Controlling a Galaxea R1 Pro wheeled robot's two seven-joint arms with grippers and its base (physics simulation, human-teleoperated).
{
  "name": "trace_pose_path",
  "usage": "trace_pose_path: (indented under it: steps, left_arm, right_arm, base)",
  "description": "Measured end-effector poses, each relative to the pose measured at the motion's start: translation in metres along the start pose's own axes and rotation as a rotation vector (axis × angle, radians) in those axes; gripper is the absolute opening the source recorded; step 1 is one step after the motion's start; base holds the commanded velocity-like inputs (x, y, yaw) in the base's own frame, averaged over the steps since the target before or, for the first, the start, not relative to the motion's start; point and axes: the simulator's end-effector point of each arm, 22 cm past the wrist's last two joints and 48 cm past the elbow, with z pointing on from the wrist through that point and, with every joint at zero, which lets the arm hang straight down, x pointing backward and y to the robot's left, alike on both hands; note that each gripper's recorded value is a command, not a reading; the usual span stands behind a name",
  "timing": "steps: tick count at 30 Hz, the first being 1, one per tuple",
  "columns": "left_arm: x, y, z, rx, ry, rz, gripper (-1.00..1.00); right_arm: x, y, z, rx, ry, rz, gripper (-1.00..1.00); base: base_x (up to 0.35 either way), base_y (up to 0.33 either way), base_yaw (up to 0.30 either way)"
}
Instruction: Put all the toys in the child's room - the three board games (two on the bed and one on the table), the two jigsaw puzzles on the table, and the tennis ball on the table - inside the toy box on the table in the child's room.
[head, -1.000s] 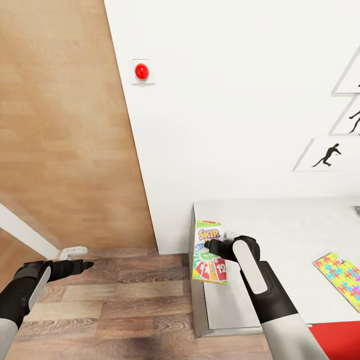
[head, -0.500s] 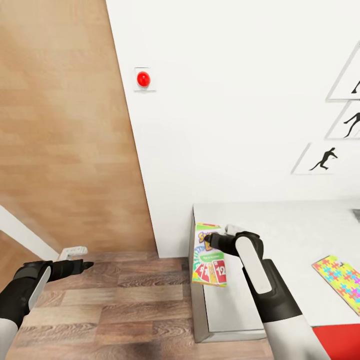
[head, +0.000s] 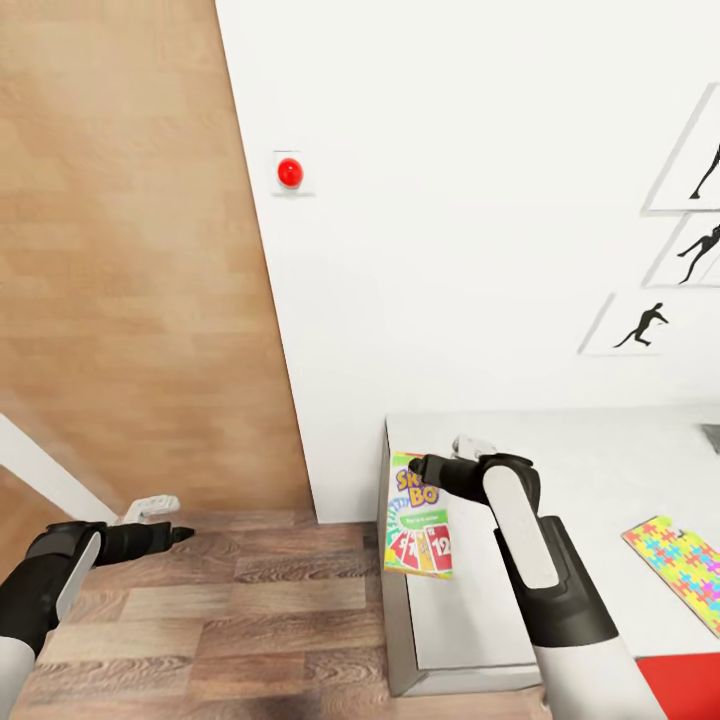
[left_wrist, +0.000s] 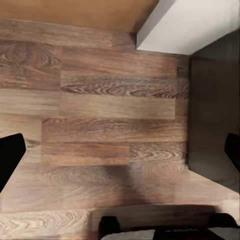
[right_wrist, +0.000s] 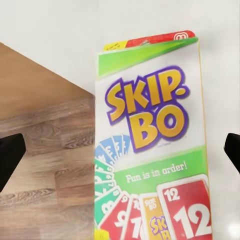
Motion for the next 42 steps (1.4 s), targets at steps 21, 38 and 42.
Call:
trace_pose_path:
  steps: [21, 38, 42]
  left_arm:
    - [0.003, -0.082, -0.014, 0.285, 0.040, -0.057, 1.00]
    - [-0.002, -0.116, -0.017, 0.336, 0.016, -0.052, 1.00]
    - [-0.004, -0.117, -0.019, 0.338, 0.011, -0.049, 1.00]
  right_arm:
    - [0.021, 0.021, -0.018, -0.143, 0.052, 0.084, 1.00]
    - [0.002, 0.004, -0.031, -0.134, 0.009, 0.137, 1.00]
    - [0.001, 0.005, -0.034, -0.136, 0.005, 0.137, 1.00]
  base:
    - [0.000, 0.000, 0.000]
    - [0.000, 0.000, 0.000]
    - [0.000, 0.000, 0.000]
